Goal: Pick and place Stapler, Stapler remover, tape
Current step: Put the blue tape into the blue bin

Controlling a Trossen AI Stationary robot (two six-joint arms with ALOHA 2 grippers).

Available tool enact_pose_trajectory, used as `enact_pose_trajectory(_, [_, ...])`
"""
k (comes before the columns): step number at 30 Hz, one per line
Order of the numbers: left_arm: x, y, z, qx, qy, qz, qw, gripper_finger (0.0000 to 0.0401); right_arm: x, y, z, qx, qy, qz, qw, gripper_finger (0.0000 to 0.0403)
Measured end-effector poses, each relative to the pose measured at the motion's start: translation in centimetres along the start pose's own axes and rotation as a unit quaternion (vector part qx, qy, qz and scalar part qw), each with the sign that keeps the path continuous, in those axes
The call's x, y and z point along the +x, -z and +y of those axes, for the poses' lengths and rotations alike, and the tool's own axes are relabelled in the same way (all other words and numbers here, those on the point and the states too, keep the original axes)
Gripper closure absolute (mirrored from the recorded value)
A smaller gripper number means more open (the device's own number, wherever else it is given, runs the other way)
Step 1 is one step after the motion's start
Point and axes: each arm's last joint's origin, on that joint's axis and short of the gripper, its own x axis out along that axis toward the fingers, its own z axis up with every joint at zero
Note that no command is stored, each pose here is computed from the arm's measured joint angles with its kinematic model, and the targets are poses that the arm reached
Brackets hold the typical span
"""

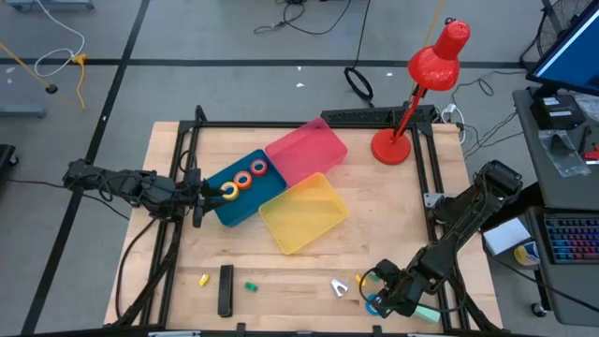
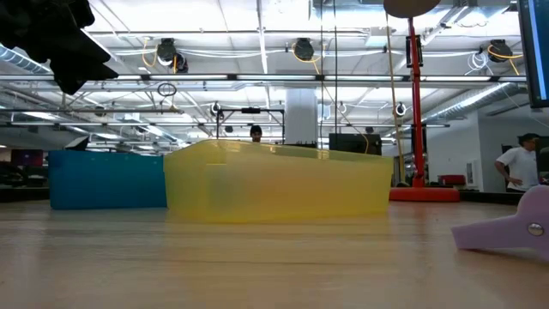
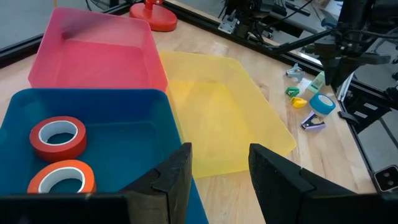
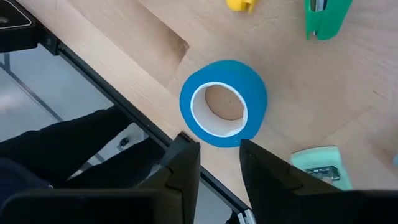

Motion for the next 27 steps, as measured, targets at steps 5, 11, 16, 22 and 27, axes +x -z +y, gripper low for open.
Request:
enact_pose_trajectory(5, [0.0,0.0,0.0,0.000,0.000,0.000,1.000,0.0242,0.0,0.0,-0.1,0.000,0.006,-0.003,1.000,0.0259])
enact_pose_trajectory(11, [0.0,0.0,0.0,0.000,0.000,0.000,1.000,0.0242,0.0,-0.1,-0.4,0.002,0.020,-0.008,1.000,0.0218])
enact_pose_trajectory(16, [0.0,0.0,0.0,0.000,0.000,0.000,1.000,0.0242,0.0,-0.1,-0.4,0.001,0.018,-0.007,1.000,0.0198])
enact_pose_trajectory(22, [0.0,0.0,0.0,0.000,0.000,0.000,1.000,0.0242,0.5,-0.4,-1.0,0.005,0.018,-0.017,1.000,0.0186])
enact_pose_trajectory(27, [0.0,0.0,0.0,0.000,0.000,0.000,1.000,0.0242,1.3,-0.7,-2.0,0.018,0.019,-0.017,1.000,0.0185])
